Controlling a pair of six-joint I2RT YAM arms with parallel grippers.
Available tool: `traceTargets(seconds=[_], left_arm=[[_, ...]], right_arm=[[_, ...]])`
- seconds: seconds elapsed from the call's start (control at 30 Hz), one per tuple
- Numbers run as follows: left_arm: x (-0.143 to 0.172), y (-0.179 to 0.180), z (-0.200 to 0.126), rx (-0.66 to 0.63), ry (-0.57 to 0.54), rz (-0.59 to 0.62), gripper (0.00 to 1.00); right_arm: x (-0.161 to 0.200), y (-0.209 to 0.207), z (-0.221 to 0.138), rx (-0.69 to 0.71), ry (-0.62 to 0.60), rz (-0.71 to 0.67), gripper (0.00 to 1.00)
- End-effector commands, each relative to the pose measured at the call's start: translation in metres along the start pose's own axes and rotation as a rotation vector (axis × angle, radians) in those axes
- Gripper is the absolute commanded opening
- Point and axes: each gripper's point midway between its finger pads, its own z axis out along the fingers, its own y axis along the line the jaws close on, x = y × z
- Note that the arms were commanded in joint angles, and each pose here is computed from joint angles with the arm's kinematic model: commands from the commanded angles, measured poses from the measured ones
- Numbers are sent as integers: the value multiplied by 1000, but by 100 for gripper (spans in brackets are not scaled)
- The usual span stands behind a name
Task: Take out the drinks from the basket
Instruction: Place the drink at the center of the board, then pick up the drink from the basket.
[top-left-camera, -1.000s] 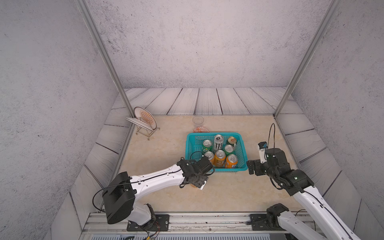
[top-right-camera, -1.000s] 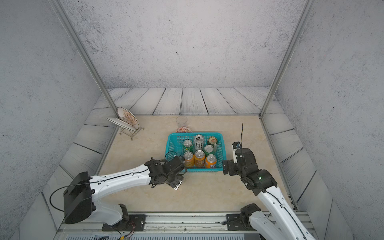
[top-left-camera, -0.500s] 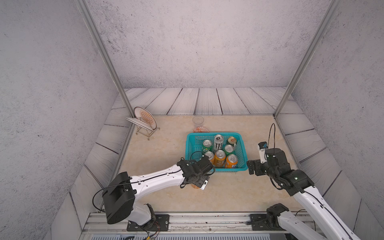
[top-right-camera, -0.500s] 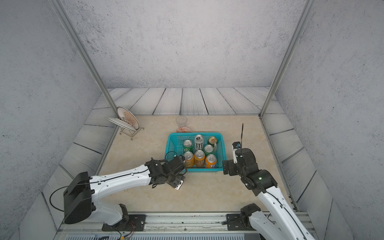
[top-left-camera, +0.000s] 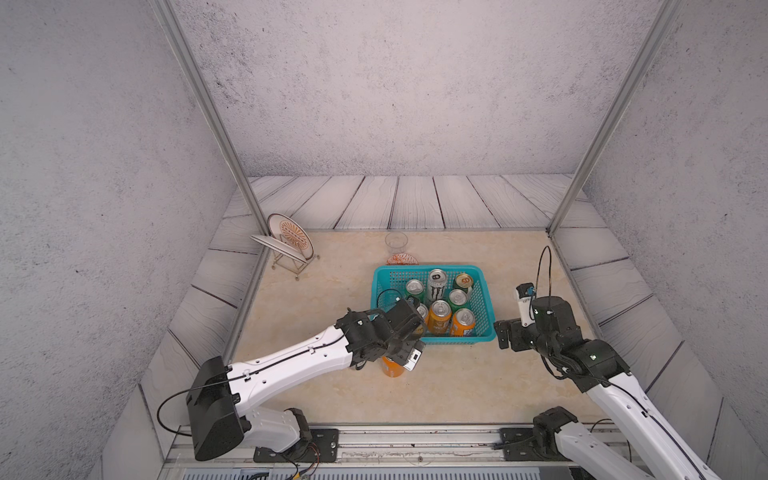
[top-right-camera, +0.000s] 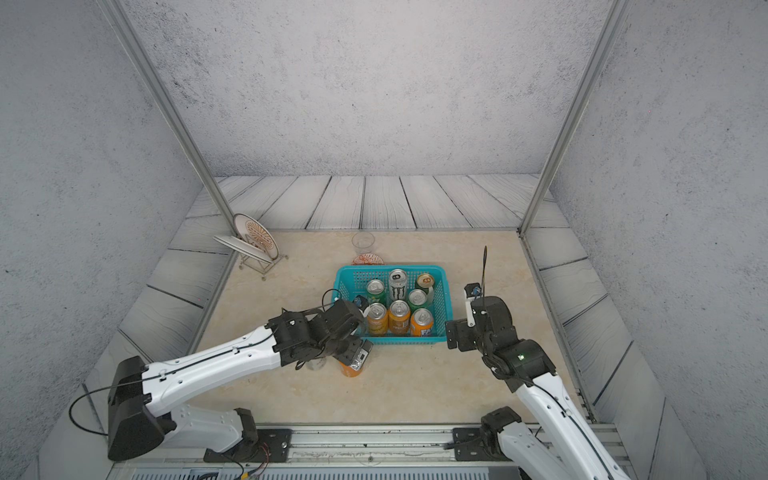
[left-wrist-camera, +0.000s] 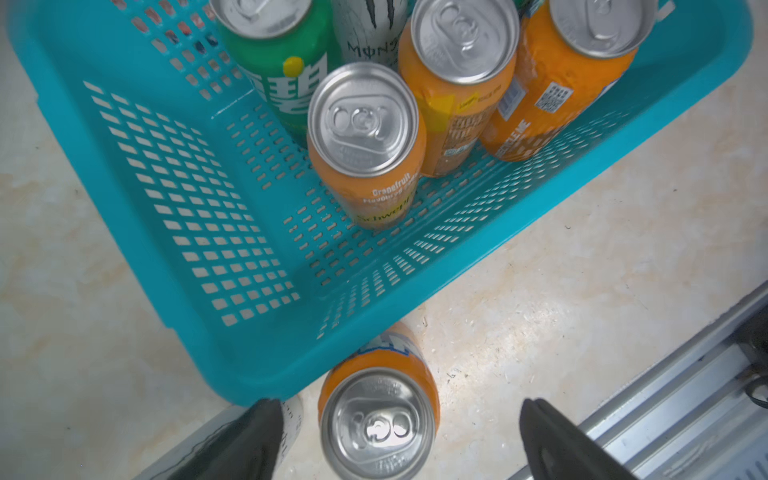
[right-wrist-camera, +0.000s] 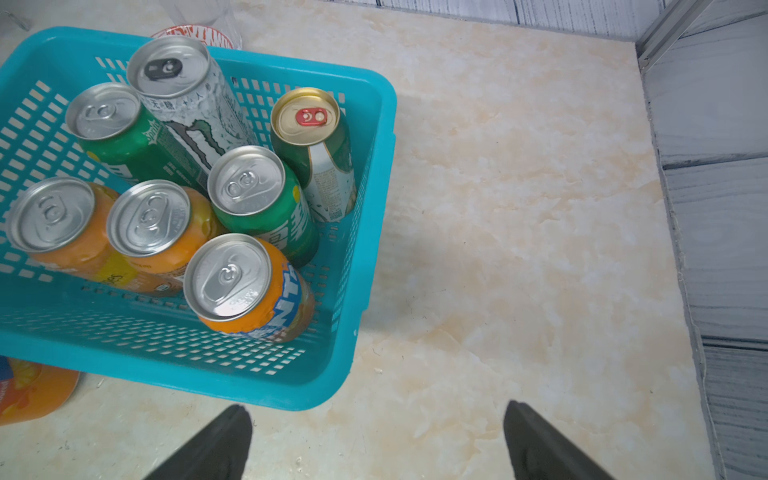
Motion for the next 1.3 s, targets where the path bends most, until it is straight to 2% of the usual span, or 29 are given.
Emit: traceTargets(seconds=[0.0,0.3,0.5,0.87,1.27], left_arm=[[-11,8,-22,-18,-39,33,100],[-38,14,-55,13,-111,58,99],[-58,11,-56,65,-115,82,99],[-77,19,6,64,-5,57,99],[-64,11,68,123,174,64,97]], right_arm=[[-13,-5,-11,21,-39,-9,99],[-13,0,-17,-9,-34,18,99],[-10,4,-15,-33,-31,58,99],[0,2,-18,-30,-19,92,99],[-3,0,-25,-30,-43,115,99]])
